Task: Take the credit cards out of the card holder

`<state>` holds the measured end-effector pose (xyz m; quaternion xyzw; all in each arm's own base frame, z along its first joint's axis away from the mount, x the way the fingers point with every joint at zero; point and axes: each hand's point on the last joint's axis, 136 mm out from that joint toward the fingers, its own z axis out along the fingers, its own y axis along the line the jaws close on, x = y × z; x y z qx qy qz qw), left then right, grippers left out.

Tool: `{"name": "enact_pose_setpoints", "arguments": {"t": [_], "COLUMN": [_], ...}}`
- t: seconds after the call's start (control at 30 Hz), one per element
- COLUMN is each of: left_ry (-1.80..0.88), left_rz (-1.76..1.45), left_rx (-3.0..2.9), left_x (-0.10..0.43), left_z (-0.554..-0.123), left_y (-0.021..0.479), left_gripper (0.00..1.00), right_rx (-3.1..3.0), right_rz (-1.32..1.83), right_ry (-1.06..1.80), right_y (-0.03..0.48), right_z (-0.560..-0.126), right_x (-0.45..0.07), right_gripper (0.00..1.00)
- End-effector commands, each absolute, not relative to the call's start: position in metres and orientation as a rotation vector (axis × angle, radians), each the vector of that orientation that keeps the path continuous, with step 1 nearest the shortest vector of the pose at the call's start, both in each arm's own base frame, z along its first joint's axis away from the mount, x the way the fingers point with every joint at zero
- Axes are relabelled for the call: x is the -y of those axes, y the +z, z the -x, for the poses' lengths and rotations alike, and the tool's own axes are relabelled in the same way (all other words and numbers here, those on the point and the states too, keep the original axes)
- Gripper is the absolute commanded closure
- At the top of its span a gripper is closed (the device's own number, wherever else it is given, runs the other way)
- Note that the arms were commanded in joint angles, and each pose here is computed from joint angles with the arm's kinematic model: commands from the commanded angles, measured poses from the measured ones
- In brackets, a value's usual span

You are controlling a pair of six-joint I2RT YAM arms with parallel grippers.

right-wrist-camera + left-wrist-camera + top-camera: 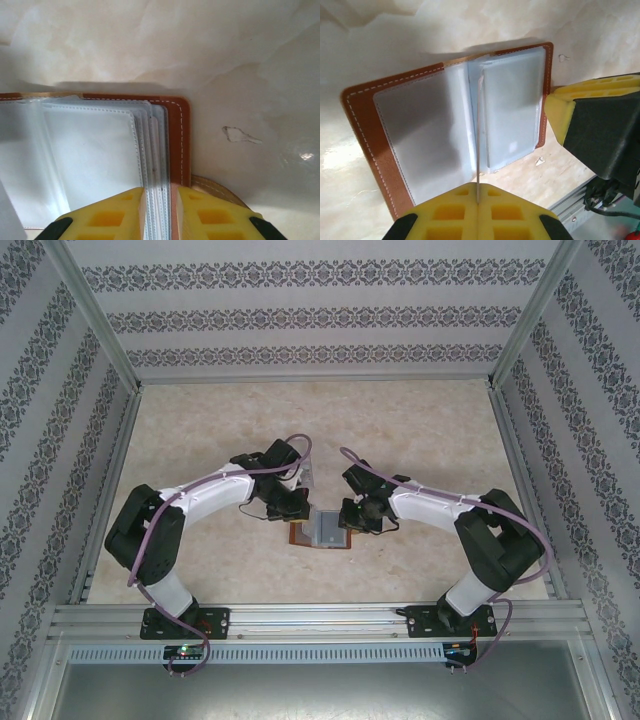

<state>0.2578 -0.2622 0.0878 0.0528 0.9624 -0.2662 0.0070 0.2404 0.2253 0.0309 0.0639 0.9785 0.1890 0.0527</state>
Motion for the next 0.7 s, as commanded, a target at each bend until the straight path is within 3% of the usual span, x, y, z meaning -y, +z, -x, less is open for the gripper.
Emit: {"name": "enact_pose_setpoints", "arguments": {"t": [0.0, 0.17, 0.43, 0.67], "left_ry": [-0.695, -0.599, -0.151, -0.023], "left_rz": [-0.413, -0.742, -1.177, -1.519], "left_rx": [-3.022, -2.943, -2.825, -2.599], "left_x": [0.249, 0.242, 0.209, 0.210], "left_z": [-0.252, -0.255, -0.286, -0.311], "left_y": [0.098, 0.105, 0.106, 0.120], "left_gripper": [0.99, 1.00, 1.00, 1.00], "right_rx": [-2.938, -2.915, -2.882, -2.876], "right_rz": [-0.186, -0.199, -0.206, -0.196], "right_ry": [0.568, 0.570, 0.576, 0.576], "right_y": [0.046, 0.054, 0.069, 0.074], "right_z": [-0.247, -0.251, -0.256, -0.254], "right_x": [-0.218, -0.208, -0.190, -0.180], "right_gripper": [0.76, 0.76, 0.76, 0.75]}}
